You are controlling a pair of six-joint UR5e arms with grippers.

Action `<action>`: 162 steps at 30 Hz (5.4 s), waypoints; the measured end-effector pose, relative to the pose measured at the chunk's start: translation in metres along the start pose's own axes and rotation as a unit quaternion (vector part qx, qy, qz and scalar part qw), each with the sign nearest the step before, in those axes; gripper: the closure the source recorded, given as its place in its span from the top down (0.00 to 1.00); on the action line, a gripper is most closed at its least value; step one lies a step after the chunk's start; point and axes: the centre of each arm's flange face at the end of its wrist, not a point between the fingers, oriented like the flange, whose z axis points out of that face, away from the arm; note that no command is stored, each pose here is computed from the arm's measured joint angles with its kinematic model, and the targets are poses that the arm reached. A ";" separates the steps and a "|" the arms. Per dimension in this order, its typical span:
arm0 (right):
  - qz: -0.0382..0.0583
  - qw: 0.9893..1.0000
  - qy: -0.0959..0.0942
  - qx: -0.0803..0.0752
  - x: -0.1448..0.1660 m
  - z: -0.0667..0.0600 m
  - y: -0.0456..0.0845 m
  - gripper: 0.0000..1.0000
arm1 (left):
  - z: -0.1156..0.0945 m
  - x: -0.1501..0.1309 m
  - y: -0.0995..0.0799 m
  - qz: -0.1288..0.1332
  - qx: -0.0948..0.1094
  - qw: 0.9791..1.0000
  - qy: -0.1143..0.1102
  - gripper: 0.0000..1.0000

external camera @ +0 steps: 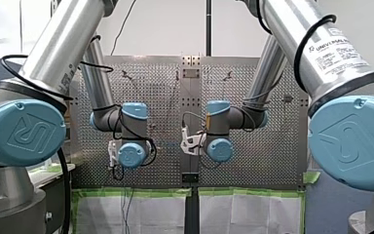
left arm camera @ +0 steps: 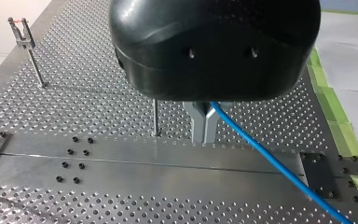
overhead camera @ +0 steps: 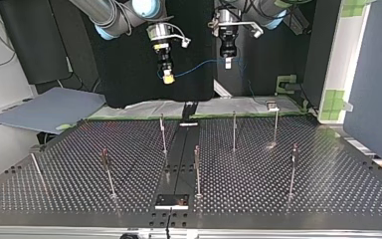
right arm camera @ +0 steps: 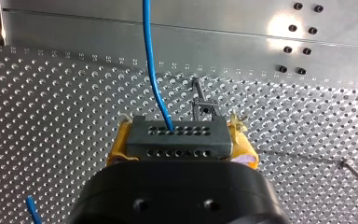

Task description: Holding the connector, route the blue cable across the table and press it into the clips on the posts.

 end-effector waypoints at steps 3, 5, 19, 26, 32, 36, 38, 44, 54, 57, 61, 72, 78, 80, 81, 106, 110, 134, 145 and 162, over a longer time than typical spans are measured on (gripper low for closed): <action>-0.007 1.000 -0.005 0.001 -0.003 0.000 -0.005 0.00 | 0.000 0.000 0.000 0.000 0.000 1.000 0.000 0.01; -0.013 1.000 -0.013 0.001 -0.008 0.000 -0.012 0.00 | 0.000 0.000 0.000 0.000 0.000 1.000 0.000 0.01; -0.041 0.995 -0.087 0.005 -0.055 0.003 -0.026 0.00 | 0.000 0.000 0.000 0.000 0.000 1.000 0.000 0.01; -0.051 0.992 -0.118 0.009 -0.062 -0.004 -0.025 0.00 | 0.000 0.000 0.001 0.001 0.000 1.000 0.001 0.01; -0.028 0.994 -0.101 0.010 -0.035 0.008 -0.033 0.00 | 0.010 -0.012 0.007 0.020 0.000 1.000 0.000 0.01; -0.003 0.997 -0.078 0.018 -0.006 0.021 -0.040 0.00 | 0.018 -0.023 0.014 0.025 -0.004 1.000 -0.001 0.01; 0.012 0.998 -0.064 0.024 0.009 0.029 -0.041 0.00 | 0.022 -0.028 0.018 0.024 -0.013 1.000 -0.002 0.01; 0.051 0.997 -0.029 0.045 0.056 0.049 -0.046 0.00 | 0.034 -0.048 0.028 0.021 -0.047 0.999 -0.010 0.01; 0.092 0.991 0.035 0.086 0.138 0.070 -0.053 0.00 | 0.043 -0.083 0.043 0.015 -0.102 0.994 -0.022 0.01; 0.100 0.988 0.052 0.100 0.162 0.072 -0.056 0.00 | 0.049 -0.096 0.046 0.012 -0.112 0.993 -0.028 0.01; 0.105 0.985 0.064 0.119 0.179 0.077 -0.062 0.00 | 0.055 -0.113 0.049 0.006 -0.124 0.992 -0.037 0.01; 0.104 0.983 0.051 0.145 0.166 0.092 -0.078 0.00 | 0.068 -0.167 0.061 -0.012 -0.155 0.986 -0.063 0.01; 0.108 0.981 0.055 0.154 0.177 0.101 -0.084 0.00 | 0.069 -0.193 0.067 -0.015 -0.163 0.984 -0.074 0.01; 0.108 0.980 0.055 0.156 0.184 0.103 -0.087 0.00 | 0.069 -0.200 0.069 -0.018 -0.165 0.983 -0.079 0.01; 0.108 0.980 0.056 0.157 0.187 0.104 -0.089 0.00 | 0.069 -0.205 0.071 -0.019 -0.167 0.982 -0.083 0.01; 0.108 0.976 0.056 0.178 0.268 0.125 -0.107 0.00 | 0.110 -0.249 0.099 -0.027 -0.183 0.976 -0.113 0.01; 0.112 0.976 0.055 0.180 0.282 0.129 -0.107 0.00 | 0.117 -0.257 0.103 -0.028 -0.184 0.976 -0.116 0.01; 0.156 0.962 0.100 0.202 0.368 0.152 -0.104 0.00 | 0.153 -0.311 0.123 -0.033 -0.189 0.971 -0.141 0.01; 0.157 0.962 0.085 0.206 0.344 0.164 -0.116 0.00 | 0.161 -0.311 0.135 -0.029 -0.189 0.972 -0.136 0.01; 0.154 0.965 0.069 0.200 0.312 0.178 -0.116 0.00 | 0.200 -0.297 0.154 -0.031 -0.170 0.975 -0.139 0.01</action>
